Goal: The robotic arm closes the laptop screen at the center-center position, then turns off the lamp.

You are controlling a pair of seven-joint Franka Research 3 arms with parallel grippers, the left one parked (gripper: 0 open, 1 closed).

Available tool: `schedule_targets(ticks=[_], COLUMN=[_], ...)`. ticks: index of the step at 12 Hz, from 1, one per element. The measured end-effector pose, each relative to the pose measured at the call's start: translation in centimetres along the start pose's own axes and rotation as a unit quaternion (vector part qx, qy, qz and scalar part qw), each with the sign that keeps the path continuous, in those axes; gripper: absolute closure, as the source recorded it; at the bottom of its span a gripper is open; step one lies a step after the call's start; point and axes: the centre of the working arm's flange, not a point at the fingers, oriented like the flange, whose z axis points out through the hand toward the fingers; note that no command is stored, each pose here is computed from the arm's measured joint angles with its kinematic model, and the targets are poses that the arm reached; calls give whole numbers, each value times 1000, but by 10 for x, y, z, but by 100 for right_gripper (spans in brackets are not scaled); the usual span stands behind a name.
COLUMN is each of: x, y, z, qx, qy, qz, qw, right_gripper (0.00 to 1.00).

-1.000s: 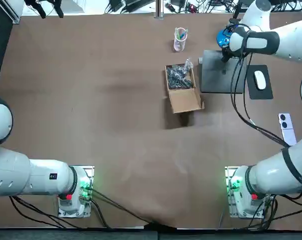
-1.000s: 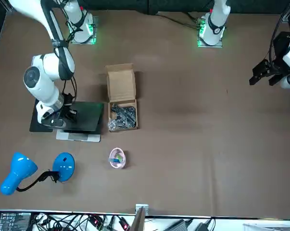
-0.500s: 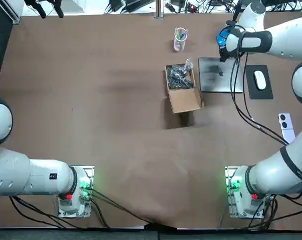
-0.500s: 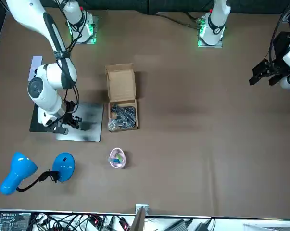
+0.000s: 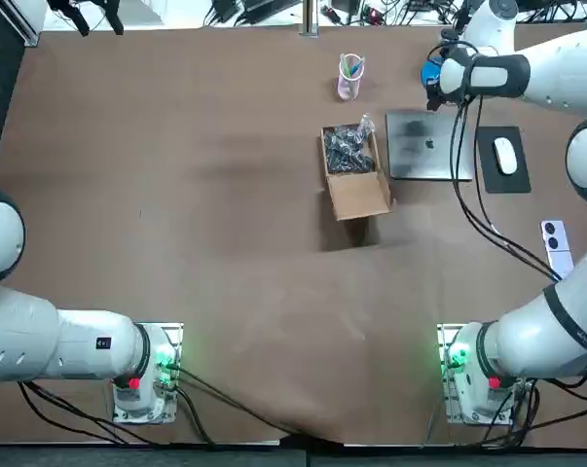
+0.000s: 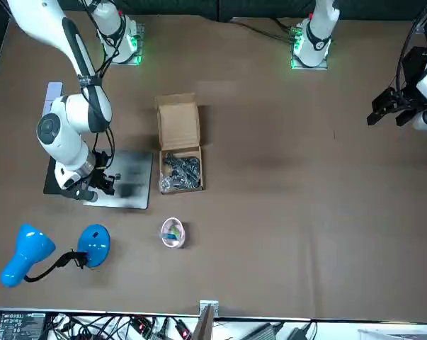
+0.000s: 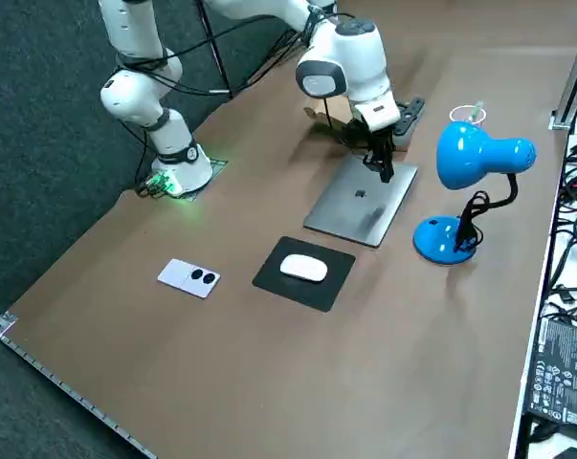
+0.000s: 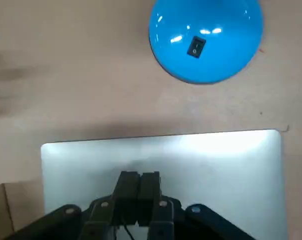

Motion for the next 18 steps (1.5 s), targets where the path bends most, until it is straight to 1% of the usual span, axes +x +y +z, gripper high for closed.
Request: schedule_targets(ticks=[4, 6, 12, 18], x=[14, 19, 23, 39], y=[-8, -10, -11, -14], z=[-34, -47, -52, -69], qx=[-2, -7, -35, -49], qy=[-5, 1, 16, 45], qz=[-5, -13, -26, -18], qw=[1000, 1000, 999, 998], right_gripper=[98, 98, 98, 98])
